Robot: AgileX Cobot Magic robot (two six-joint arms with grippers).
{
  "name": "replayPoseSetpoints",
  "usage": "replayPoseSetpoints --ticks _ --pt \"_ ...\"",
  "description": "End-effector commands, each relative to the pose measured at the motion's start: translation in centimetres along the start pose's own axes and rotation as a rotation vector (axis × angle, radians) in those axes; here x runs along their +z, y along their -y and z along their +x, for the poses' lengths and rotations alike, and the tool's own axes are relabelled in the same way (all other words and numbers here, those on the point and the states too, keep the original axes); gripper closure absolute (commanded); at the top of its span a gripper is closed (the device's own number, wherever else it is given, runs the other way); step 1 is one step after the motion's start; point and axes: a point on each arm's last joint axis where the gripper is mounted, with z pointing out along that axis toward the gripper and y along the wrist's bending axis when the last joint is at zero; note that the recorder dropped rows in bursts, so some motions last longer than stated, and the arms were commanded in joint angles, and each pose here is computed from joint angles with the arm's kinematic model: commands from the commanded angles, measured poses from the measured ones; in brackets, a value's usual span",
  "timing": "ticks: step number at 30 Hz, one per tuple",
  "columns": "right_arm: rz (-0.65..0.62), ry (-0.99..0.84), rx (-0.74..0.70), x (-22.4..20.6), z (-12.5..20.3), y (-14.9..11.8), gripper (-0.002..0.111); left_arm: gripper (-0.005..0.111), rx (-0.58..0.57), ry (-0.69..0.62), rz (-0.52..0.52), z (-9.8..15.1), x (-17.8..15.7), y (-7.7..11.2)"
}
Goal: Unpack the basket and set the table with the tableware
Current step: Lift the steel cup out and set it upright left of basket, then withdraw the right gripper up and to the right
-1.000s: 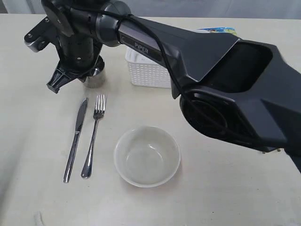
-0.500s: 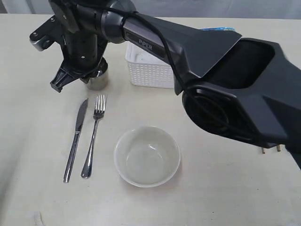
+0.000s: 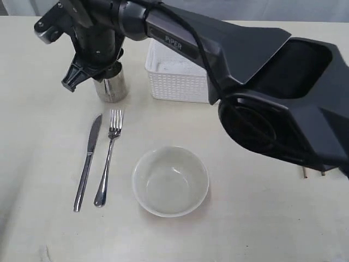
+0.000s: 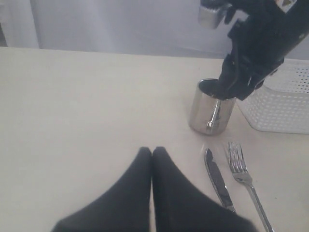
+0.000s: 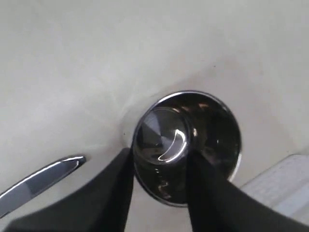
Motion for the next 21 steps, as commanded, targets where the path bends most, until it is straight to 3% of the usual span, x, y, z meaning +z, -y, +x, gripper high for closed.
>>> replayPoseSetpoints --ticks 1,8,9,12,13,17,21 --pt "0.033 0.073 0.018 -3.4 -0.8 1.2 0.073 0.107 0.005 0.002 0.004 0.1 0.0 0.0" --pt "0.036 0.104 0.051 -8.9 -0.8 2.2 0.073 0.107 0.005 0.002 0.004 0.1 0.0 0.0" --pt "0.036 0.098 0.061 -9.9 -0.6 2.4 0.077 0.107 0.005 0.002 0.004 0.1 0.0 0.0" --pt "0.041 0.155 0.074 -13.0 -0.6 2.9 0.104 0.107 0.005 0.002 0.004 0.1 0.0 0.0" --pt "0.044 0.176 0.078 -14.1 -0.6 3.1 0.108 0.107 0.005 0.002 0.004 0.1 0.0 0.0" --pt "0.075 0.238 0.107 -17.6 -0.1 4.7 0.108 0.107 0.005 0.002 0.004 0.1 0.0 0.0" --pt "0.102 0.274 0.21 -19.8 1.1 8.2 0.109 0.107 0.005 0.002 0.004 0.1 0.0 0.0"
